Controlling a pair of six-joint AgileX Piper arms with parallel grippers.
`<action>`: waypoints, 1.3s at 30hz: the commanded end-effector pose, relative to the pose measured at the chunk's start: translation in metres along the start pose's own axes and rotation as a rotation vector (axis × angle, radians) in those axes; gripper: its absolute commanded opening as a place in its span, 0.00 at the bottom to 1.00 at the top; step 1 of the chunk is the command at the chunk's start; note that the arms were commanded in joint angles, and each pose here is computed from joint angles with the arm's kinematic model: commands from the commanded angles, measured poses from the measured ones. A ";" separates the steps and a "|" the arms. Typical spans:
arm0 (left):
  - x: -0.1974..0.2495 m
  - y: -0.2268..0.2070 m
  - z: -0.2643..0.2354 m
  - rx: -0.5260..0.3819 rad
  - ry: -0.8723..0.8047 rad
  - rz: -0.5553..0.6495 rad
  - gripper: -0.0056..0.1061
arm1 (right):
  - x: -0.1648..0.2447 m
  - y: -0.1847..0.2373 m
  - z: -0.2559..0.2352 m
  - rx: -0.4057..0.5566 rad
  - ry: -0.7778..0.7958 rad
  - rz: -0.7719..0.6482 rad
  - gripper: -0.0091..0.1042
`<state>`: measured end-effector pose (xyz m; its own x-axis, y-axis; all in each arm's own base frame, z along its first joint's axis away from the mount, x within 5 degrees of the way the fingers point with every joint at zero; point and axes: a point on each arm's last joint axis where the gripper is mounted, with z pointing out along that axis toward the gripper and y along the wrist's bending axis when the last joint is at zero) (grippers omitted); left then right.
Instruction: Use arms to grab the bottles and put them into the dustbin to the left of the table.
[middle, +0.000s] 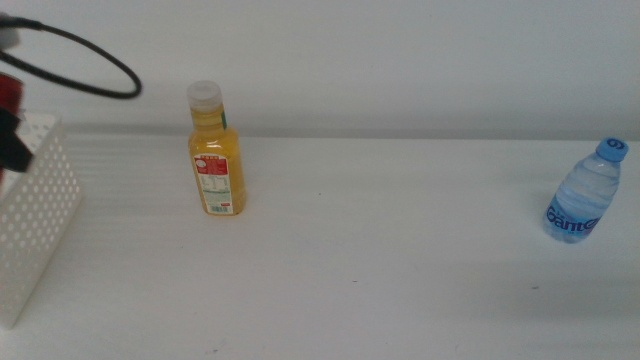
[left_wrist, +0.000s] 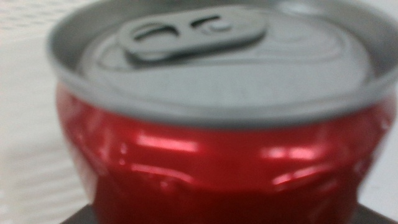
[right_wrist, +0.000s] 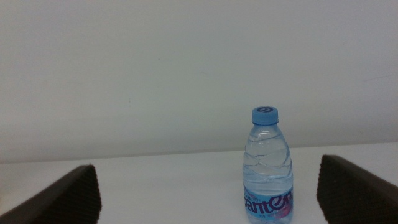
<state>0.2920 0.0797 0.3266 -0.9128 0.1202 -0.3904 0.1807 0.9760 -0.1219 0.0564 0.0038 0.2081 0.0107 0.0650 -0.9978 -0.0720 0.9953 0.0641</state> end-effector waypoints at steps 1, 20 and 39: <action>-0.001 0.011 -0.007 -0.006 0.070 -0.028 0.03 | 0.012 -0.001 -0.001 0.008 -0.004 -0.012 0.90; -0.018 0.098 0.079 -0.248 0.294 0.001 0.05 | 0.012 -0.001 -0.001 0.008 -0.004 -0.012 0.90; -0.013 0.115 0.105 -0.347 0.353 -0.095 0.85 | 0.012 -0.001 -0.001 0.008 -0.004 -0.012 0.90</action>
<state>0.3656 0.1719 0.2099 -0.9982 0.0430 -0.0409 0.0352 0.9839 0.1750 0.0564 0.0038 0.2081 0.0107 0.0650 -0.9978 -0.0720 0.9953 0.0641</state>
